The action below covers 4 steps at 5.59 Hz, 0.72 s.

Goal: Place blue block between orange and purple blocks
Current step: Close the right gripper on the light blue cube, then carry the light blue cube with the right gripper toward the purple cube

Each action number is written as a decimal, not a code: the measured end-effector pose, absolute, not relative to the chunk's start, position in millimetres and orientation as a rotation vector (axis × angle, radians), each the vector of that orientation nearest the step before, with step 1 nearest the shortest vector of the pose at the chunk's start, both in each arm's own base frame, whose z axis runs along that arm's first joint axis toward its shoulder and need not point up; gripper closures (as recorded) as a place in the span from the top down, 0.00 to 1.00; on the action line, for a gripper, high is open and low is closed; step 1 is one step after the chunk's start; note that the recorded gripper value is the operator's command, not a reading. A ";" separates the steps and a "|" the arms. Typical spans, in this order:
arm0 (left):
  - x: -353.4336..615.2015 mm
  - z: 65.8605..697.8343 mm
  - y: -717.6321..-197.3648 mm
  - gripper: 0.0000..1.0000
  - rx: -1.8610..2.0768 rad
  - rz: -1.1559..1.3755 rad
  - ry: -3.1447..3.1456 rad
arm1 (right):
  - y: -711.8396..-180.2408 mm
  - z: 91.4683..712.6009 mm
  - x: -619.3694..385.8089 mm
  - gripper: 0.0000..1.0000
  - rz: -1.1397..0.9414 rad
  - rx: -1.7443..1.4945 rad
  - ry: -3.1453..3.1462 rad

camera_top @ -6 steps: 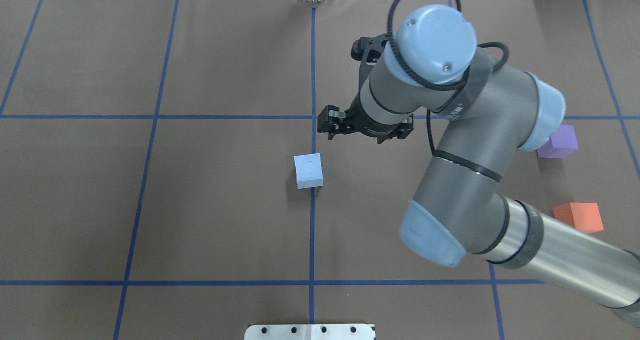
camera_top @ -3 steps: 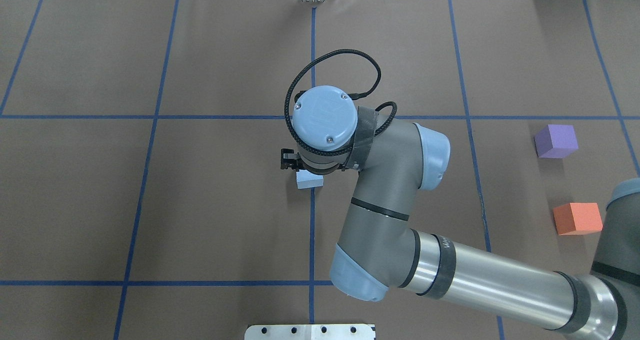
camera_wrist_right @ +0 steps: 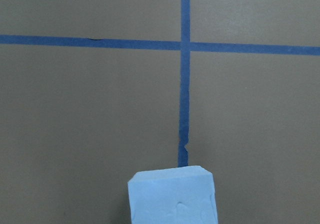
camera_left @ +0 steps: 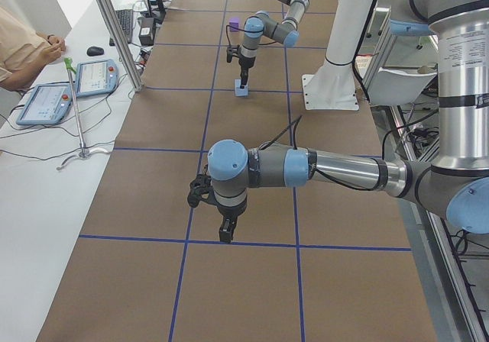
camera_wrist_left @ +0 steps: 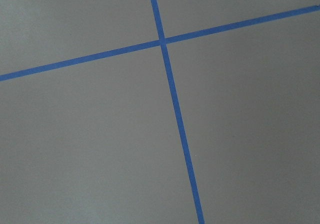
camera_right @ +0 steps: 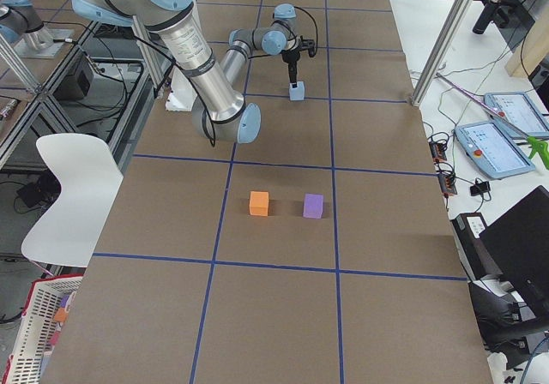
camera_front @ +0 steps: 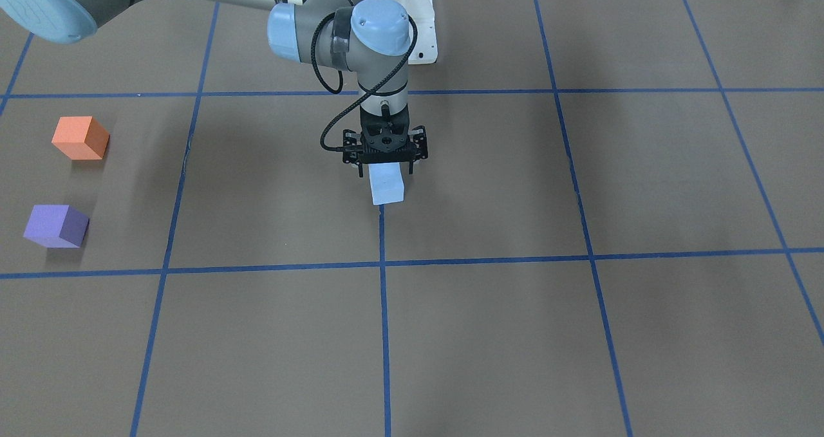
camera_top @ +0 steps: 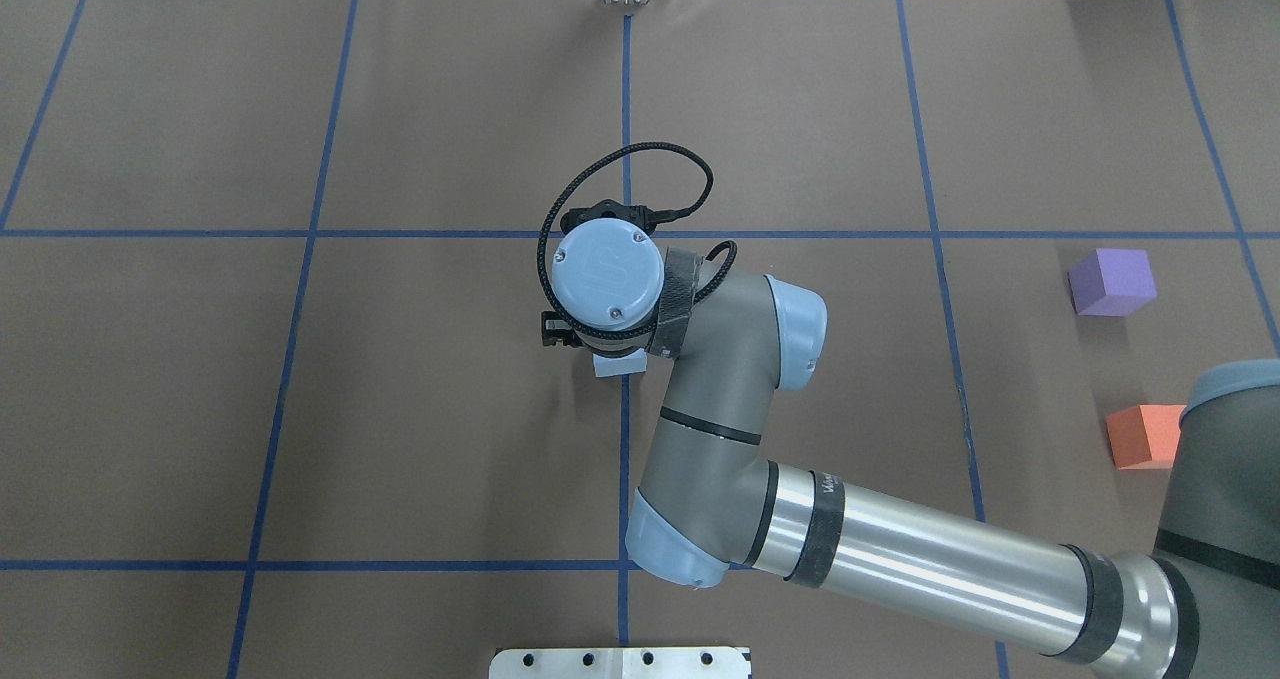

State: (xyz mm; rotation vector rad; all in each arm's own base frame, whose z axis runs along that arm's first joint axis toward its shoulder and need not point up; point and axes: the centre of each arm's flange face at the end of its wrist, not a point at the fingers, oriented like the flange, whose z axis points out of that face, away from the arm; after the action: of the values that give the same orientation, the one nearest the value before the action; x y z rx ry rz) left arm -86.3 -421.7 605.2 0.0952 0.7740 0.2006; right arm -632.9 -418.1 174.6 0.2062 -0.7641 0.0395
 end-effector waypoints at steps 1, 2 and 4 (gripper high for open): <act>-86.2 606.6 -420.5 1.00 0.092 0.200 0.775 | -417.0 181.8 -640.1 0.78 0.030 0.202 -0.754; -86.1 607.1 -420.1 1.00 0.091 0.199 0.775 | -415.7 185.0 -643.7 0.01 0.023 0.200 -0.749; -86.1 606.5 -419.7 1.00 0.093 0.200 0.775 | -414.4 181.4 -643.8 0.00 0.021 0.202 -0.755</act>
State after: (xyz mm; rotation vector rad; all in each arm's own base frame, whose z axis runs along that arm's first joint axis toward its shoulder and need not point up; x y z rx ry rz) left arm -86.1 -419.7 606.5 0.0925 0.7753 0.1997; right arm -643.8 -414.4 181.4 0.2020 -0.7552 0.0213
